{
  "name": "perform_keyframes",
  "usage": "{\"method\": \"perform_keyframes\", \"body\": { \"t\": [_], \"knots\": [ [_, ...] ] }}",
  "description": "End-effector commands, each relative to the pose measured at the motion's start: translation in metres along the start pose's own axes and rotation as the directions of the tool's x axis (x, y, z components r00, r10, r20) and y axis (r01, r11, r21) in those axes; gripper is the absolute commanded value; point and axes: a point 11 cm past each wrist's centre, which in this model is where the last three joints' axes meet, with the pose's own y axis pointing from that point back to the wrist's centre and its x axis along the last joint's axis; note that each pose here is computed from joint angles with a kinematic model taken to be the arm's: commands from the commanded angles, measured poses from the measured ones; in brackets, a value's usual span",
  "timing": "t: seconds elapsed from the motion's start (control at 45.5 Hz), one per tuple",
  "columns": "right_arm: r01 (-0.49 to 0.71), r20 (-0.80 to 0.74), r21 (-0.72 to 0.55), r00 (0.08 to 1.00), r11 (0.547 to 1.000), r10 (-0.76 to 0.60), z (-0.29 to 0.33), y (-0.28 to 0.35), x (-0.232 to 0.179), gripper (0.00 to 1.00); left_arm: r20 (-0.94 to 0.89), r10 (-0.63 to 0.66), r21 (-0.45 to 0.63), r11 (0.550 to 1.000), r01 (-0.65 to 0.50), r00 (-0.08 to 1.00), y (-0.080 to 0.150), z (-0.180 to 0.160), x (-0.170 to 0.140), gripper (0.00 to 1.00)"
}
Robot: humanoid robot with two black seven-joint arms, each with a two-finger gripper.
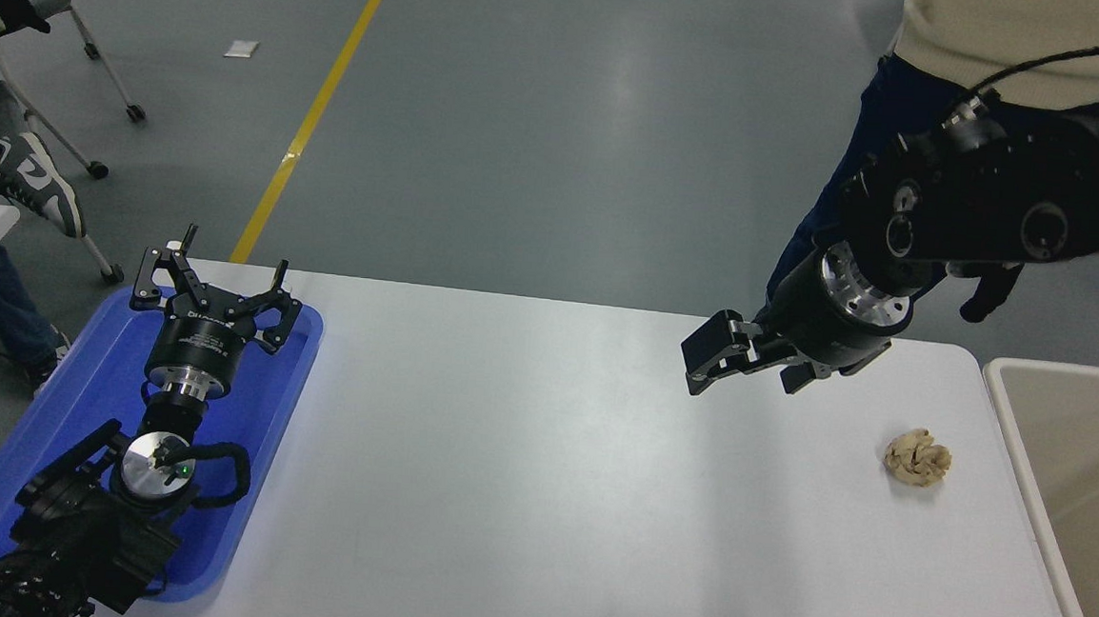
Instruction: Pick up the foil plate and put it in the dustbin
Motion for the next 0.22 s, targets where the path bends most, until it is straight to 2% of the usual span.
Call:
{"method": "perform_keyframes", "body": {
  "t": [0.0,0.198],
  "knots": [
    [0.007,0.069,-0.065,0.998,0.998,-0.003,0.022,0.016,-0.001,1.00,0.000,0.000,0.000,1.000,0.000,1.000,0.000,0.000,0.000,1.00],
    [-0.017,0.100,-0.062,0.995,0.998,0.023,0.036,0.033,-0.002,1.00,0.000,0.000,0.000,1.000,0.000,1.000,0.000,0.000,0.000,1.00]
  ]
}}
